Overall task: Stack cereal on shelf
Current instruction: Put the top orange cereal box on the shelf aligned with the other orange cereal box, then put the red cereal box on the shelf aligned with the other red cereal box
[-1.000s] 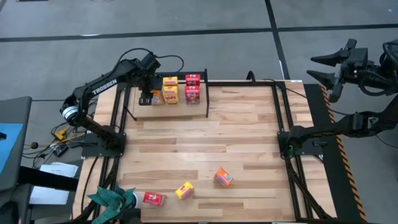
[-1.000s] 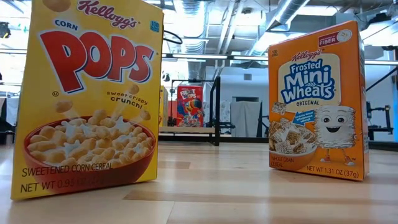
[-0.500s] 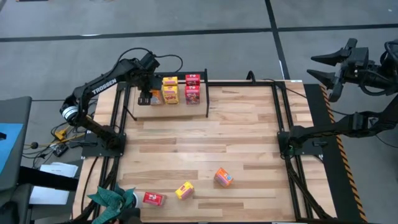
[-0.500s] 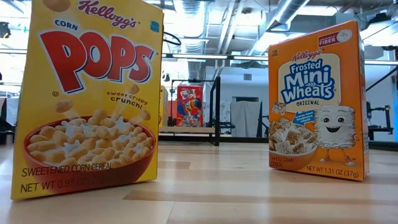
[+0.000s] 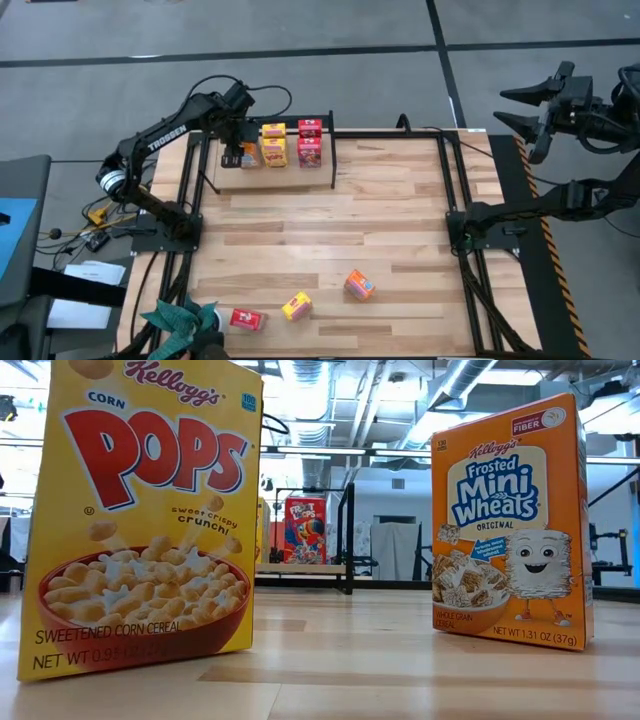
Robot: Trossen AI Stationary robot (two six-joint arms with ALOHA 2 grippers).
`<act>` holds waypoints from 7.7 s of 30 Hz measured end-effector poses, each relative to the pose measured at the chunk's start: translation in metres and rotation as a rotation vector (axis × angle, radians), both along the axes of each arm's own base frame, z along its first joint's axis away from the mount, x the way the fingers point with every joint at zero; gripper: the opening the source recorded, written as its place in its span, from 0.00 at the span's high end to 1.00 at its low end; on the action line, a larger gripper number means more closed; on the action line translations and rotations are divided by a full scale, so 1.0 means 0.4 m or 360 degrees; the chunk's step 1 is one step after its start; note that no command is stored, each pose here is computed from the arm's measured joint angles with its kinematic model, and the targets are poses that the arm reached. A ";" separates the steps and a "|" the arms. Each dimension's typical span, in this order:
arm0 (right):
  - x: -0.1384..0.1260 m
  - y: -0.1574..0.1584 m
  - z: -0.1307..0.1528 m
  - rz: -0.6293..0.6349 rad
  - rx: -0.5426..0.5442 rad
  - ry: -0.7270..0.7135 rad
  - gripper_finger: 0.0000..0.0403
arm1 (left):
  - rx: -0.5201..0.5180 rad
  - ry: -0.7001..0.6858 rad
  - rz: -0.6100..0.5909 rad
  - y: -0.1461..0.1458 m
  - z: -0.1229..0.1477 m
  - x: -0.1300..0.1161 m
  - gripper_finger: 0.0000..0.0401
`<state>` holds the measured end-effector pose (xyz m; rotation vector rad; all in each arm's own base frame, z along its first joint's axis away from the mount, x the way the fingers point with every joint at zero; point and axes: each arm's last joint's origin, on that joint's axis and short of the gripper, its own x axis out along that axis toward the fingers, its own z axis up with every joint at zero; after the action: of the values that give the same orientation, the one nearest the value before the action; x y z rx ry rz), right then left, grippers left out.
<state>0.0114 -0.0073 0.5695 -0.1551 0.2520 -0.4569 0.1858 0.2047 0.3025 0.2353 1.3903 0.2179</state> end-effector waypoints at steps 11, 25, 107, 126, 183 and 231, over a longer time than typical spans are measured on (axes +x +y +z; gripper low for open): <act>0.000 0.000 0.000 0.0001 -0.0004 0.0002 0.42 | 0.0022 0.0026 -0.0005 0.005 0.000 -0.004 0.57; 0.000 0.000 0.000 0.0001 -0.0002 0.0001 0.42 | 0.0026 0.0006 0.0037 0.011 -0.006 -0.006 0.57; 0.000 0.000 0.000 0.0002 0.0002 0.0001 0.42 | -0.0204 -0.0269 0.0439 -0.123 0.172 0.057 0.42; -0.001 0.001 -0.006 0.0002 0.0017 0.0038 0.42 | -0.0927 -0.0234 0.0254 -0.599 0.176 0.178 0.42; -0.007 0.003 -0.026 0.0006 0.0070 0.0159 0.42 | -0.0885 -0.0366 -0.0006 -1.065 0.162 0.203 0.42; -0.007 0.003 -0.027 0.0007 0.0073 0.0164 0.42 | -0.0723 -0.0033 0.0128 -1.169 -0.125 0.175 0.13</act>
<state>0.0086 -0.0060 0.5589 -0.1344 0.3630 -0.4392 0.2558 -0.2630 0.2525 -0.1995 1.3913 -0.0325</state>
